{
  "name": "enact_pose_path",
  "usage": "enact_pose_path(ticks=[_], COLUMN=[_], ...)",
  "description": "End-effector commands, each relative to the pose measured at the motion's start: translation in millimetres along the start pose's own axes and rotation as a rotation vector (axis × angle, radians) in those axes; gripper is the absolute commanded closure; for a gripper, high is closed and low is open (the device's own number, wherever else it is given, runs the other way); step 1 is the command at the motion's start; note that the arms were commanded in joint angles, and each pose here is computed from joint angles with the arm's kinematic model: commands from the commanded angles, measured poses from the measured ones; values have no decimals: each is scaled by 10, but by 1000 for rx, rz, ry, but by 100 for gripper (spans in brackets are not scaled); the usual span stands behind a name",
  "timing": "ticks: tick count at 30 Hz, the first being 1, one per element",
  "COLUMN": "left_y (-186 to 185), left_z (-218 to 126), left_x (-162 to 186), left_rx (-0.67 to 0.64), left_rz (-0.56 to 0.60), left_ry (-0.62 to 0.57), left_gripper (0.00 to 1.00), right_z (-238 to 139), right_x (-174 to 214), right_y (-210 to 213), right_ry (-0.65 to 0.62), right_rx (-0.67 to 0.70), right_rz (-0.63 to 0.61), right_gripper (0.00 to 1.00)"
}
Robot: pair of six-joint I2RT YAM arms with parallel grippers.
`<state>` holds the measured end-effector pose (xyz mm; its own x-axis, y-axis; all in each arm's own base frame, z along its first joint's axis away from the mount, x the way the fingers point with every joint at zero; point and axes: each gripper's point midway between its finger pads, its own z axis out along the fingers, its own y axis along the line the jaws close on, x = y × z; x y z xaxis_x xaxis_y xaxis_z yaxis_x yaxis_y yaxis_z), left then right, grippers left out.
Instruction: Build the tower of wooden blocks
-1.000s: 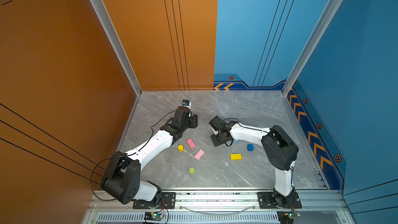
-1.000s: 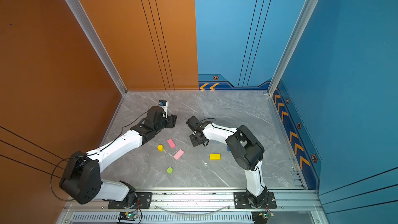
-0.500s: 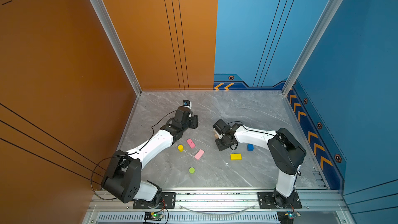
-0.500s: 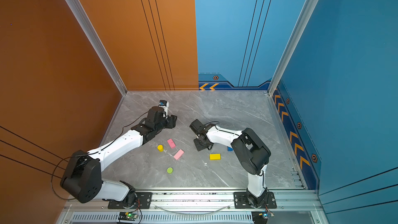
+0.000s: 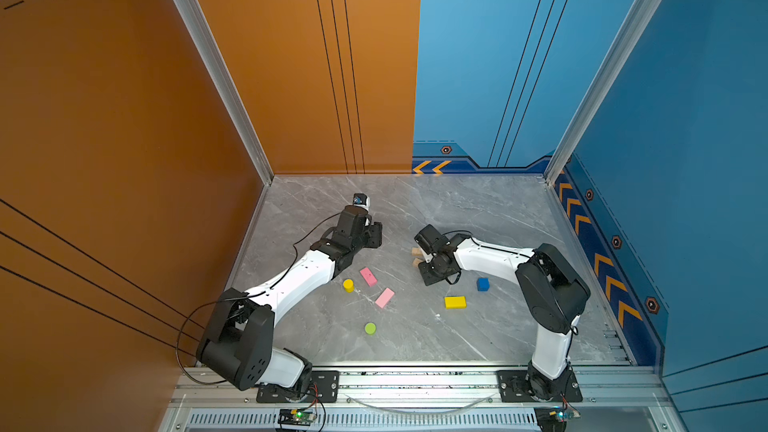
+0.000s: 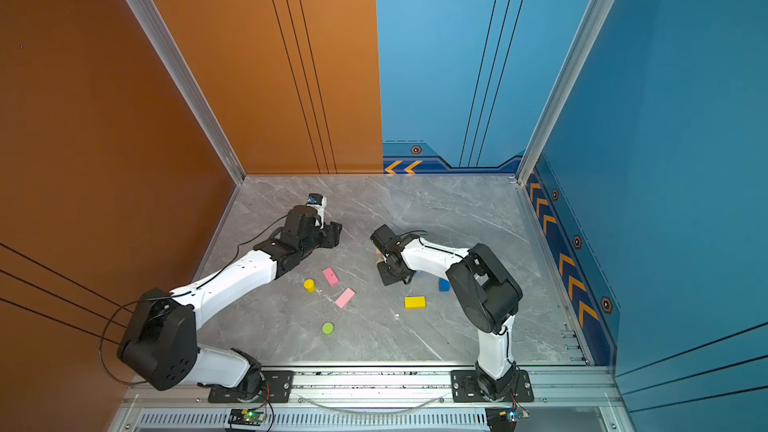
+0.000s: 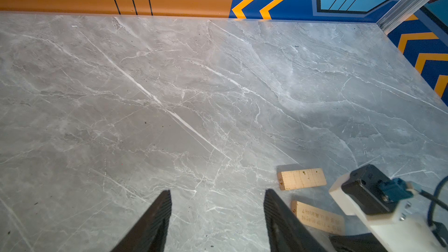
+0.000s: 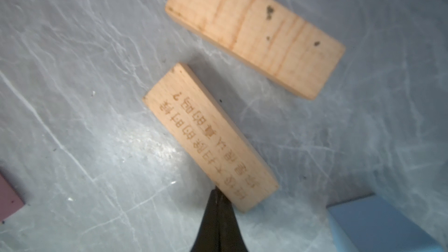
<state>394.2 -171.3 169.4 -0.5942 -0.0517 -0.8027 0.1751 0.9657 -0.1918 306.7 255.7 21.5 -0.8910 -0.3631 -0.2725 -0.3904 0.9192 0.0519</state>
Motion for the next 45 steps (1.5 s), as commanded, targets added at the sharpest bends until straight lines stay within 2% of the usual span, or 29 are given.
enact_pose_path(ticks=[1, 13, 18, 22, 25, 30, 36, 39, 45], left_y=[11, 1, -39, -156, -305, -608, -783, -911, -980], left_z=[33, 50, 64, 57, 53, 83, 227, 293, 429], left_x=[20, 31, 42, 82, 161, 500, 850, 969, 1289], left_rx=[6, 10, 30, 87, 158, 273, 304, 336, 318], left_rz=[-13, -10, -14, -18, -31, -62, -130, -152, -161], left_ry=[14, 20, 30, 67, 124, 249, 372, 418, 513], left_gripper=[37, 37, 38, 49, 63, 79, 95, 100, 100], right_z=[106, 191, 167, 4, -229, -579, -585, -477, -291], right_x=[7, -129, -157, -120, -122, -166, -215, -247, -332], right_y=[37, -129, -68, -30, -7, -73, -348, -454, -528], right_ry=[26, 21, 23, 17, -27, -117, -152, -157, -162], right_rx=[-17, 15, -17, -37, -65, -87, -91, -113, -149], right_rz=[-10, 13, 14, 12, 16, 33, 107, 155, 202], right_gripper=[100, 100, 100, 100, 100, 98, 93, 95, 100])
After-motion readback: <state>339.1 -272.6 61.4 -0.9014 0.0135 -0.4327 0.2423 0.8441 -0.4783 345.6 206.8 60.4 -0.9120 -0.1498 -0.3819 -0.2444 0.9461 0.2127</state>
